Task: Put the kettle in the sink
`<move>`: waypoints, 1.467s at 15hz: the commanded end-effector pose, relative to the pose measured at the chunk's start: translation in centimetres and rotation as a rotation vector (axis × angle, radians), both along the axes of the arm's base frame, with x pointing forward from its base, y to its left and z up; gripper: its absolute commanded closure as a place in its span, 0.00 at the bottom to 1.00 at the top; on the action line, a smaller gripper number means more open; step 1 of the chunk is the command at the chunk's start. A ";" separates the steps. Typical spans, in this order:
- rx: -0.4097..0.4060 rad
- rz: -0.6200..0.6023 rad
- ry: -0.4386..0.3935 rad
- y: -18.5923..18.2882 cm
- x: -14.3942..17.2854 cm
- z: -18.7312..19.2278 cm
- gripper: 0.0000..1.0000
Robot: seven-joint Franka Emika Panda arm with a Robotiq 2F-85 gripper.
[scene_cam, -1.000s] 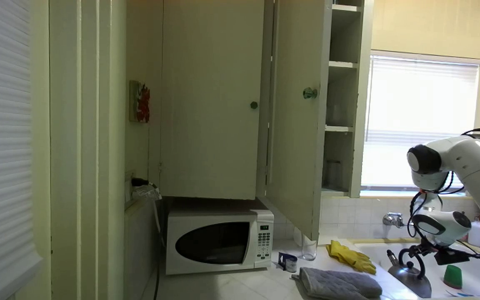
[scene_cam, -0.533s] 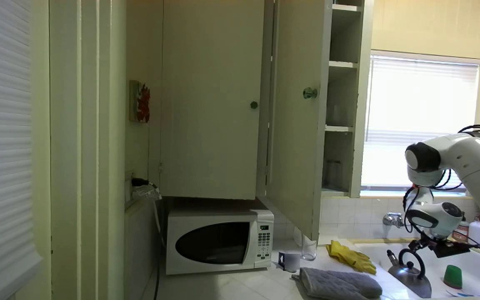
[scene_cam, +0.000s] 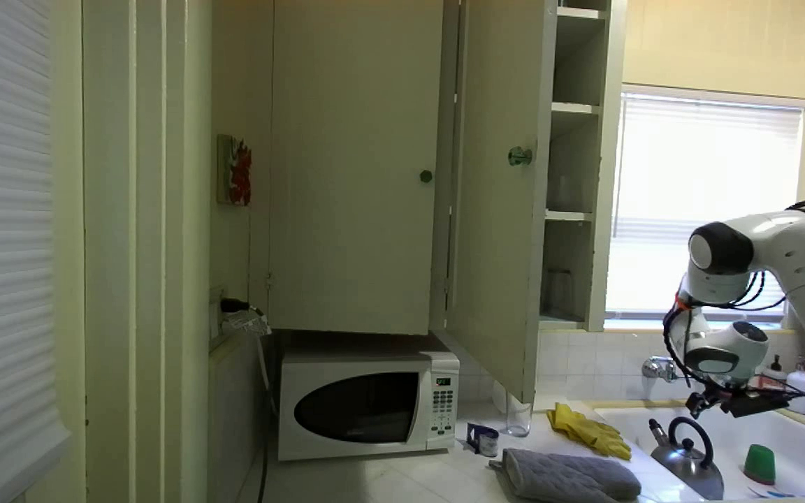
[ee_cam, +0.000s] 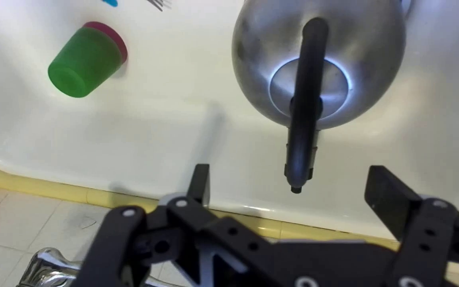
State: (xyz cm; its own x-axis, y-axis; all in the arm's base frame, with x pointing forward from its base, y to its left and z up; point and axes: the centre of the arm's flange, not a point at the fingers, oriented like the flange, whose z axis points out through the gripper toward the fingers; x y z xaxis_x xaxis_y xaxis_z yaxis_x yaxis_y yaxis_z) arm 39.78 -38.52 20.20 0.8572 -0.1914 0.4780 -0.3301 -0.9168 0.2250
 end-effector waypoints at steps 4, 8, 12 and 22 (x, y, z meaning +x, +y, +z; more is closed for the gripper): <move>0.274 -0.060 0.070 5.4 -1.8 6.0 0.00; 0.408 -0.061 0.073 6.4 -2.3 6.7 0.00; 0.466 -0.028 0.081 5.0 -0.8 10.4 0.00; 0.557 0.359 0.315 5.6 2.5 22.6 0.00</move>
State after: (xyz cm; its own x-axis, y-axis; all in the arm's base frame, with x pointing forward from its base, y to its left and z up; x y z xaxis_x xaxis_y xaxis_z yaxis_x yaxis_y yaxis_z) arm 42.24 -33.66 40.44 0.9761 -0.1102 0.1872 -0.0704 -0.9757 -0.2073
